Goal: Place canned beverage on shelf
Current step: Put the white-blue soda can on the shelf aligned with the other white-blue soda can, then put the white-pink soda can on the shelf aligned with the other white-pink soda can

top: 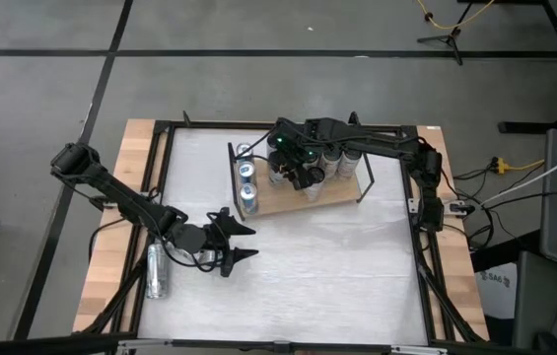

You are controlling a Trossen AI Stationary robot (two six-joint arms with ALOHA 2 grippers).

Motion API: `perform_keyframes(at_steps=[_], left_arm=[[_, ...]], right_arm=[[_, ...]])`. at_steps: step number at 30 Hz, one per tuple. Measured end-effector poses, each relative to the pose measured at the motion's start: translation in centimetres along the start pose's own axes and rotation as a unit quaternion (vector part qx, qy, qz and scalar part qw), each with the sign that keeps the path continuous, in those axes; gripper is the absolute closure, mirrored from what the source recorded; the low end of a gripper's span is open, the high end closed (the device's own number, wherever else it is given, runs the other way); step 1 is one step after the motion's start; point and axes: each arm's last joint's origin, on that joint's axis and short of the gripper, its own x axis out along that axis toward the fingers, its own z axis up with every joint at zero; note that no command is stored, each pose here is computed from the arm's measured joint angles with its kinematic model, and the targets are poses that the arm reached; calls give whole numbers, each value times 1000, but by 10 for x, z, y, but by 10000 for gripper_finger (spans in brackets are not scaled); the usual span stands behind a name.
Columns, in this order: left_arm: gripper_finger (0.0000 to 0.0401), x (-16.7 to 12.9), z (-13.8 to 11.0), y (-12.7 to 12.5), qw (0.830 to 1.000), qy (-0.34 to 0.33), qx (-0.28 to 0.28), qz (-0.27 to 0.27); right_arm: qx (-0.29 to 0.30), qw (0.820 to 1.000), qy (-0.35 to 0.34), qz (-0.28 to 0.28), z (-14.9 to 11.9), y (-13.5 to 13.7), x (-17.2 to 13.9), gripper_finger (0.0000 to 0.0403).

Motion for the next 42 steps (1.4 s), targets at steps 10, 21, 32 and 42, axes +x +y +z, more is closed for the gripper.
perform_keyframes(at_steps=[10,21,32,42], left_arm=[[119,0,0,0,1000,0,0,0],[119,0,0,0,1000,0,0,0],[119,0,0,0,1000,0,0,0],[119,0,0,0,1000,0,0,0]], right_arm=[[0,1000,-1,-5,0,-1,0,68],[0,1000,13,-18,0,-1,0,58],[-3,999,28,-35,1,1,0,59],[-9,999,9,-46,16,-3,-40,59]])
